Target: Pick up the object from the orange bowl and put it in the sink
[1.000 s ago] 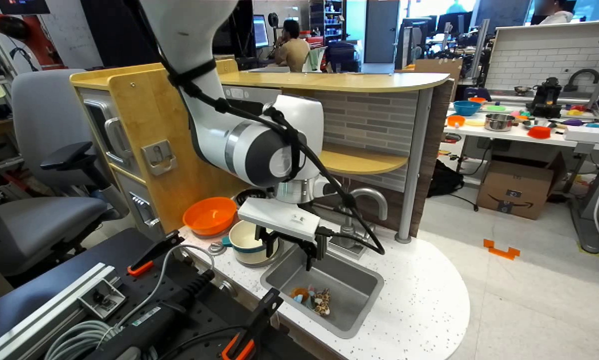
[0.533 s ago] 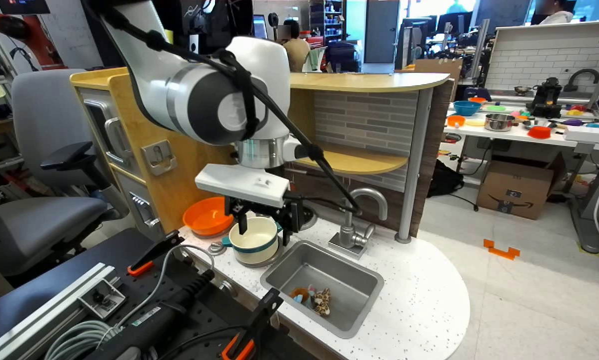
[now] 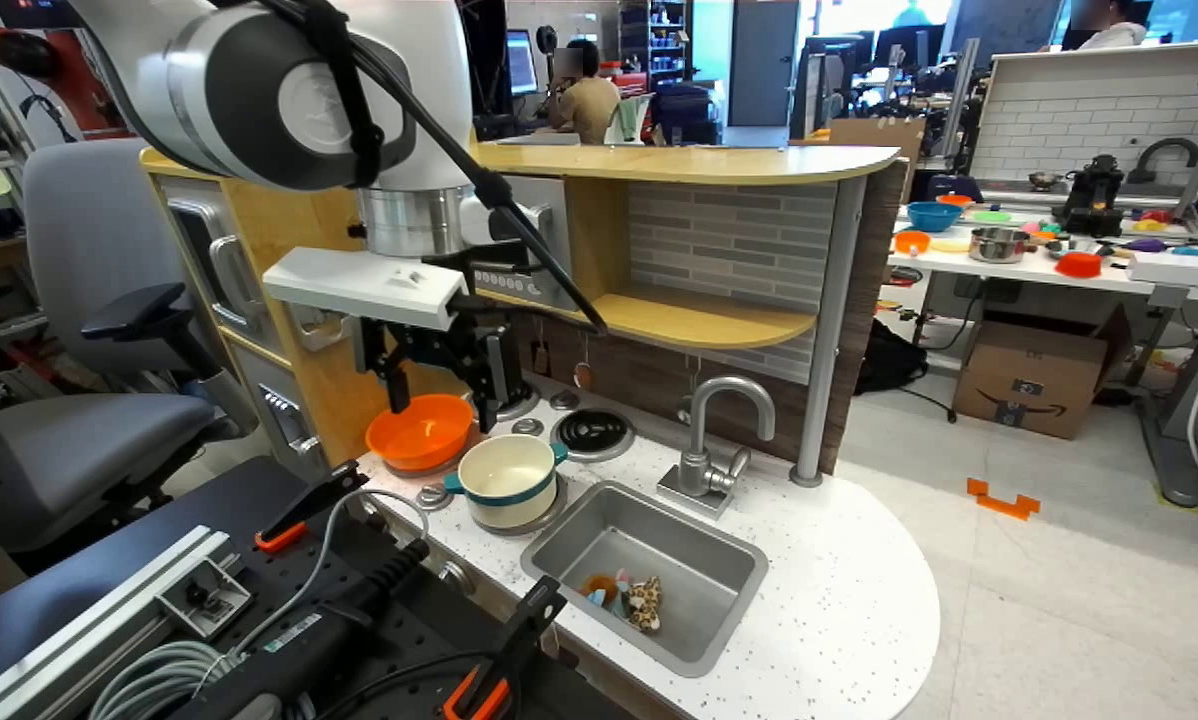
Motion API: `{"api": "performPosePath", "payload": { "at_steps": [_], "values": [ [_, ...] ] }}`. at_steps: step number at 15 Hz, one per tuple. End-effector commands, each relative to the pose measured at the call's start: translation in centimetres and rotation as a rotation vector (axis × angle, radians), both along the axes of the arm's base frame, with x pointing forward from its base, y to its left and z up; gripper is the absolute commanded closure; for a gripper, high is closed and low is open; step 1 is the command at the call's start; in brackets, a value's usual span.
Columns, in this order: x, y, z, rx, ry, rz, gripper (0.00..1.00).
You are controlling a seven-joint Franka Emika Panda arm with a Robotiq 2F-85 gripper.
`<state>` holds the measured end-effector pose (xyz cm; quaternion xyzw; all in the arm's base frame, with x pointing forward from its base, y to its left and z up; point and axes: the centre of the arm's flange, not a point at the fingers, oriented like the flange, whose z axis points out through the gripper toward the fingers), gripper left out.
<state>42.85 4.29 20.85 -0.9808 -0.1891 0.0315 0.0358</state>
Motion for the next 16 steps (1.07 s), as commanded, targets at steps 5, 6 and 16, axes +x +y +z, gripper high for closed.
{"api": "performPosePath", "payload": {
  "at_steps": [5, 6, 16],
  "values": [
    [-1.8, 1.0, 0.3, -0.016, 0.064, 0.018, 0.0],
    [-1.9, 0.9, 0.2, -0.016, 0.066, 0.017, 0.0],
    [-1.9, 0.8, 0.2, -0.016, 0.066, 0.014, 0.0]
  ]
}}
